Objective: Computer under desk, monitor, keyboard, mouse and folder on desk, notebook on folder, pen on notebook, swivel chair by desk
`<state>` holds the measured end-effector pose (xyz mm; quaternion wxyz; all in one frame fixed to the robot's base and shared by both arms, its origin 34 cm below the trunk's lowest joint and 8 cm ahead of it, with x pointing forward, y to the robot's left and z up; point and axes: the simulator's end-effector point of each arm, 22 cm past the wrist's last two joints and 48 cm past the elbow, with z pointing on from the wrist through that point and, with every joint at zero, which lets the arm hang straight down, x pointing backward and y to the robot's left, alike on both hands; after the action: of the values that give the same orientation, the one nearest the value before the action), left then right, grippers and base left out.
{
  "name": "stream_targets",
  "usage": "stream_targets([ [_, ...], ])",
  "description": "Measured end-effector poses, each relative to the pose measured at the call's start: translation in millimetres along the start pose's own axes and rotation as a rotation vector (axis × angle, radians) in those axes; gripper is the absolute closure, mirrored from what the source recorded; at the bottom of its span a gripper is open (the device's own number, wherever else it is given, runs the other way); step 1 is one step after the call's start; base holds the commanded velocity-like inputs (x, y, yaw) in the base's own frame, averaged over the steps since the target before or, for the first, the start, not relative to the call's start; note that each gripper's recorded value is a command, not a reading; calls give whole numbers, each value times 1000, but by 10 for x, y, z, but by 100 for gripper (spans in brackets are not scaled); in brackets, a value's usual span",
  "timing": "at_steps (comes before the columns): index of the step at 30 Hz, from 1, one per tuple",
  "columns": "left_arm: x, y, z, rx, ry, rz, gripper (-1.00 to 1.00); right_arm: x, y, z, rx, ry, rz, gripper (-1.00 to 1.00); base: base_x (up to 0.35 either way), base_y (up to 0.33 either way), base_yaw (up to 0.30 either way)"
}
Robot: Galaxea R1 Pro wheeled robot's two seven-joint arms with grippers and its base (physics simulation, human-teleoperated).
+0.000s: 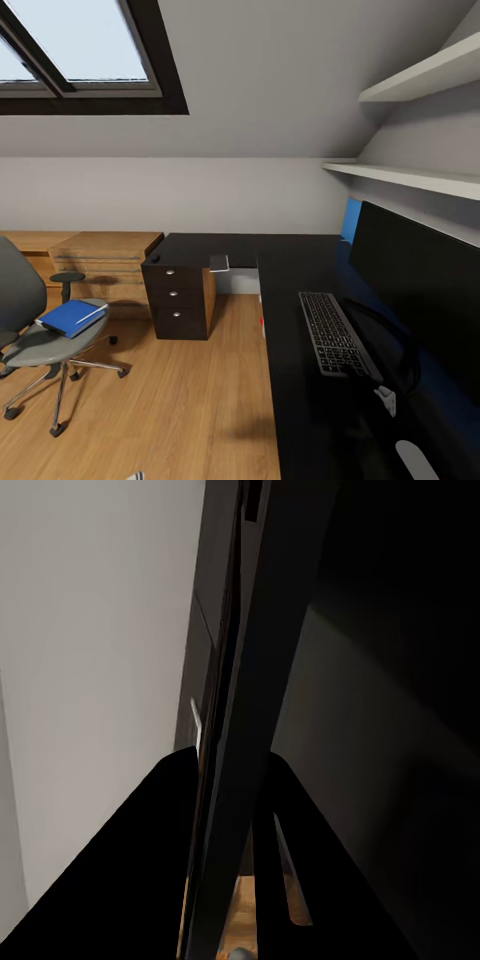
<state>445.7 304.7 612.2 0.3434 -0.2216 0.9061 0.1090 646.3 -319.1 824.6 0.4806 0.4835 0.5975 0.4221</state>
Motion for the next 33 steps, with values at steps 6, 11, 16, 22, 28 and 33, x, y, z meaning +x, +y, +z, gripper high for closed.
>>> stream_targets([
  [6, 0, 3, 1, -1, 0, 0, -100, -2, 8, 0, -3, 0, 0, -100, 0, 0, 0],
  [11, -2, 8, 2, -2, 0, -1, -100, 0, 9, 0, -3, 1, -1, -100, 0, 0, 0],
  [16, 0, 4, 2, 0, 1, 0, -100, -2, 7, 0, -3, 0, 0, -100, 0, 0, 0],
  [22, -1, 2, 2, 1, 1, -2, -100, -2, 4, 0, -2, 0, 0, -100, 0, 0, 0],
  [28, -1, -2, 1, 2, 0, 0, -100, -2, 8, 0, -3, 0, 0, -100, 11, -123, 0],
  [33, -27, -11, -2, 3, -4, -5, -100, -2, 9, 0, -3, 0, 0, -100, 5, -34, 0],
])
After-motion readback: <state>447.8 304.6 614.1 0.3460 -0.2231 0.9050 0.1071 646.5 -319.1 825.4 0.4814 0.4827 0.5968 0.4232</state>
